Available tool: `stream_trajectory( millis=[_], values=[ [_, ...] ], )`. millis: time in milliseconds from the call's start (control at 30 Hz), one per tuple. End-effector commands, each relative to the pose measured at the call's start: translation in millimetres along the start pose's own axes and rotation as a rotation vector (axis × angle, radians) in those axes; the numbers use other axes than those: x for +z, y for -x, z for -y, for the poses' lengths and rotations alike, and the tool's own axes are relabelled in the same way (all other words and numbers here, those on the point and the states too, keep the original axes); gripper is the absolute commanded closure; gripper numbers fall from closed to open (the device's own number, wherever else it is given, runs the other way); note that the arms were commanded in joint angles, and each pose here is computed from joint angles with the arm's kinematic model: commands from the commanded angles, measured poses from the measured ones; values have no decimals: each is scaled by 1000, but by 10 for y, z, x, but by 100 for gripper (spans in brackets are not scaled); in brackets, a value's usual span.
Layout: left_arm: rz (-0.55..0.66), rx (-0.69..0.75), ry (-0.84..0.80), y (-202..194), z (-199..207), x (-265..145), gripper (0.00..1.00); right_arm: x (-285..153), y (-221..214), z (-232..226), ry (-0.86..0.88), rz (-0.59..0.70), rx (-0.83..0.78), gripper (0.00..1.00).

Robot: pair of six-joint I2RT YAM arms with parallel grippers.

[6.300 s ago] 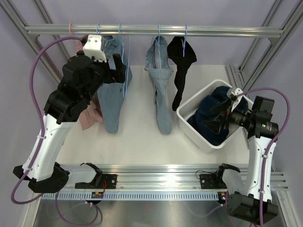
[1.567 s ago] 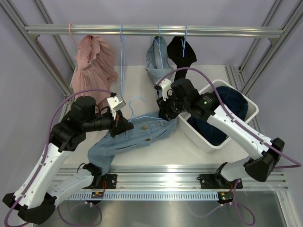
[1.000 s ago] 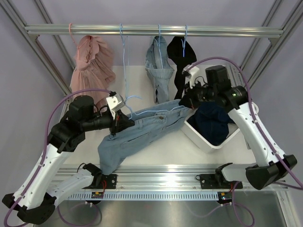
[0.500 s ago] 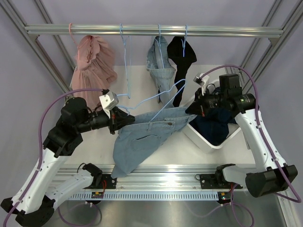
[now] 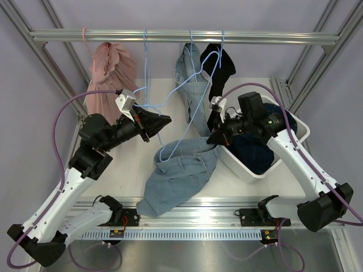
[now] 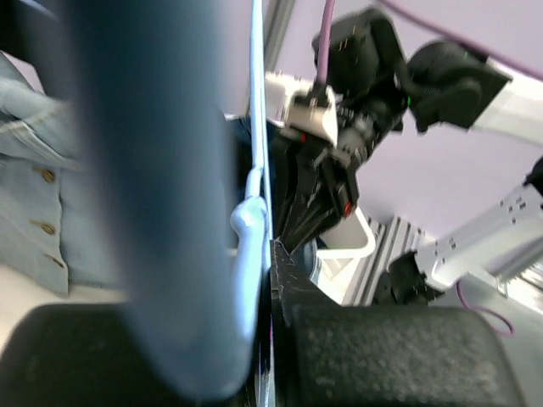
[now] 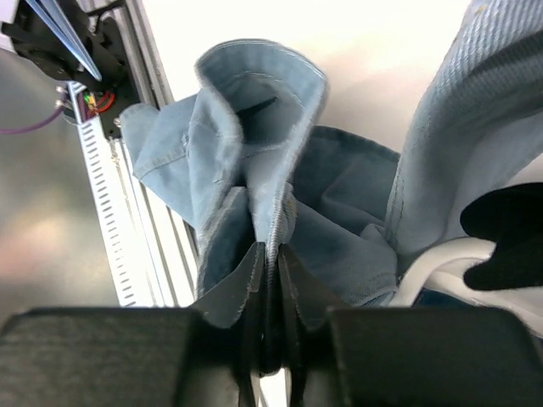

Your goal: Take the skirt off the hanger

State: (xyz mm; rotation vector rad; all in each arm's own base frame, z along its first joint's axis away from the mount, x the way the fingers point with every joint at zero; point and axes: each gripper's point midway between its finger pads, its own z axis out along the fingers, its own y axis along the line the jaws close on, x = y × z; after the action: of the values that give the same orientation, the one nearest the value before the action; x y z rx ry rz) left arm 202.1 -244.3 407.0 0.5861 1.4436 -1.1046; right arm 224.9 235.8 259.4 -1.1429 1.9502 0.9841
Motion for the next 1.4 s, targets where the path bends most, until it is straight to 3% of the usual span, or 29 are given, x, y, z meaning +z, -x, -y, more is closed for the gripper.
stream_trajectory(
  millis=[0,133,167,267,400,633,733,967,1200,1367],
  values=[
    [175,51,10,520,106,-42,100,-38,56,58,-34,20,-77,81],
    [141,81,7,546,166,-103,100,-97,-23,-7,-14,-3,-151,62],
    [129,83,3,529,176,-110,100,-127,-46,-38,-11,-11,-158,51],
    [76,87,-10,424,208,-152,100,-238,-36,-115,-14,-9,-206,32],
    [-18,76,-34,195,244,-218,100,-486,-38,-221,-39,-1,-297,22],
    [-212,27,-145,-326,418,-157,100,-1031,-282,-609,-39,-25,-523,19],
    [-264,35,-163,-476,487,-56,100,-1151,-344,-772,-40,-29,-549,18],
    [-312,68,-175,-551,588,181,100,-1282,-381,-887,-76,-33,-542,19],
    [-268,88,-113,-470,540,3,100,-1057,-607,-743,-35,-60,-474,20],
    [-326,63,-75,-647,472,-105,100,-1136,-313,-800,-54,19,-530,19]
  ],
)
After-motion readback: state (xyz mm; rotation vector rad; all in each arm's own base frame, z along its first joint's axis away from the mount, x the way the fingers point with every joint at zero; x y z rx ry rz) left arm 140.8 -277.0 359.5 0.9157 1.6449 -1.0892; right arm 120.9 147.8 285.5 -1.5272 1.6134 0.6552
